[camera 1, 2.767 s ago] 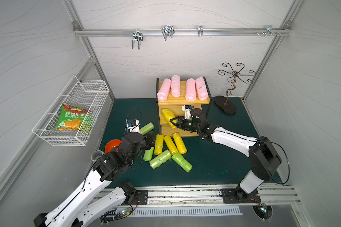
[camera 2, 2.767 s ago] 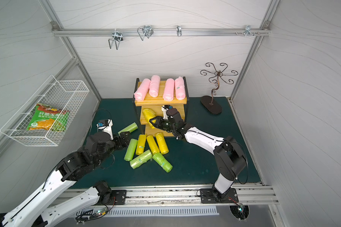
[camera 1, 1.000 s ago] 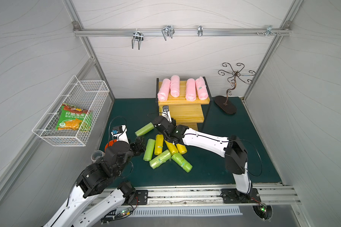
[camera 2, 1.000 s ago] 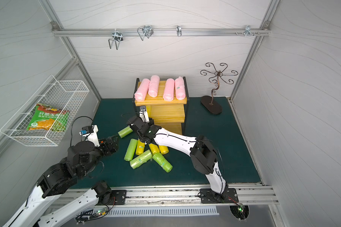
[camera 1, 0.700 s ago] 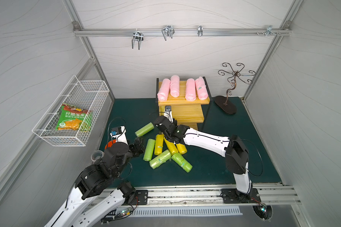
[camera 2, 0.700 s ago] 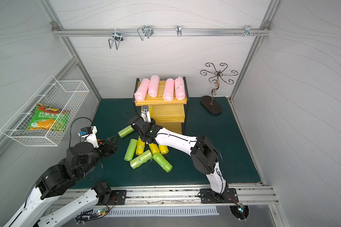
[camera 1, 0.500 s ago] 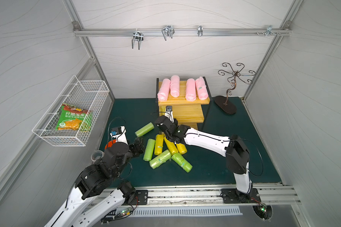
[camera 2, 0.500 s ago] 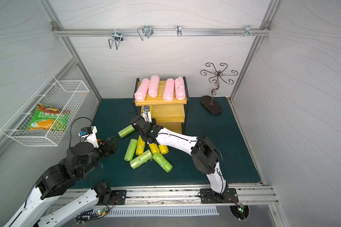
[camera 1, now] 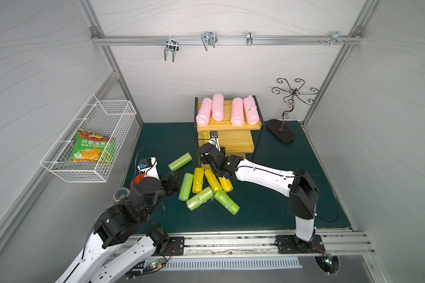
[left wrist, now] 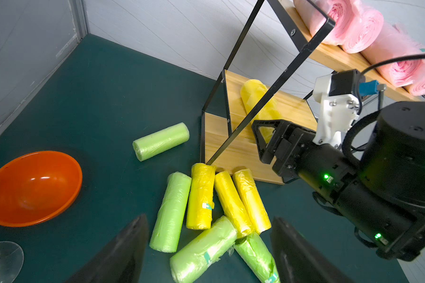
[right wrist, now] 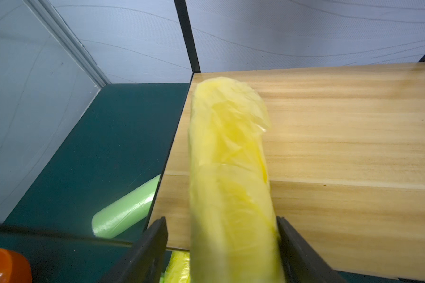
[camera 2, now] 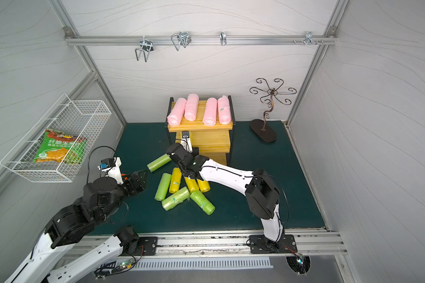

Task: Sort the rolls of trash bags by color and place them on the shelf
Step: Place the roll of trash bags on the shelf.

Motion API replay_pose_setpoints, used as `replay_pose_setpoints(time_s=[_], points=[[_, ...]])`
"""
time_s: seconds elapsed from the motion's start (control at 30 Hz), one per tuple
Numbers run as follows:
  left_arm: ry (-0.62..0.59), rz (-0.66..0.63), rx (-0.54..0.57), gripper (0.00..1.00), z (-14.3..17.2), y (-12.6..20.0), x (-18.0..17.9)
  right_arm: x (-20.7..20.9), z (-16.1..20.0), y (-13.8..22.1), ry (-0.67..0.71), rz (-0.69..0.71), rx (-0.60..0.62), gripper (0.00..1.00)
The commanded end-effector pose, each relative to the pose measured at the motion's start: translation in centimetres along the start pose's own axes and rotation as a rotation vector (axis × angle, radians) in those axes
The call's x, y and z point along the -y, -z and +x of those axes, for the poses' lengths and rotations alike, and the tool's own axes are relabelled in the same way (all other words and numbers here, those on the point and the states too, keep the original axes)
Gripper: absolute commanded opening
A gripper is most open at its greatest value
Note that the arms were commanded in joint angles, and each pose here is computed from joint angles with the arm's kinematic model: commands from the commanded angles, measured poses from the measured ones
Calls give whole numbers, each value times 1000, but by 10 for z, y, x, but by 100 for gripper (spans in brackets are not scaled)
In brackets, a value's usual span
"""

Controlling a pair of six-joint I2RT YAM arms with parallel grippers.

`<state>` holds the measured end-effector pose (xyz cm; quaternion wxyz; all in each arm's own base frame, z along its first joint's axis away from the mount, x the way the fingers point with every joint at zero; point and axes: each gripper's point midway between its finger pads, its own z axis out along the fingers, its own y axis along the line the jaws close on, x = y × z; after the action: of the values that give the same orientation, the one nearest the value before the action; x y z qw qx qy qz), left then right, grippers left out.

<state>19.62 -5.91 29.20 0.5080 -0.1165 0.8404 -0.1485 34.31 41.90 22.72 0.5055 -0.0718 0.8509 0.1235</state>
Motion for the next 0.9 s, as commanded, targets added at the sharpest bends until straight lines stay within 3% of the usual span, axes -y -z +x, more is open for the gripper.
replay_pose_setpoints(time_s=[0.0,0.27,0.6,0.73,0.87], points=[[24,7,28,84,-8,-1,4,-1,-35,22,-20,-63,58,73],[24,8,23,84,-7,-3,6,3,-27,43,-5,-146,15,76],[29,9,14,84,-6,-3,6,46,-14,94,55,-202,20,76],[32,8,11,84,-5,-3,5,66,10,110,94,-263,-28,75],[37,10,4,84,-3,-4,6,88,56,109,74,-328,-169,75]])
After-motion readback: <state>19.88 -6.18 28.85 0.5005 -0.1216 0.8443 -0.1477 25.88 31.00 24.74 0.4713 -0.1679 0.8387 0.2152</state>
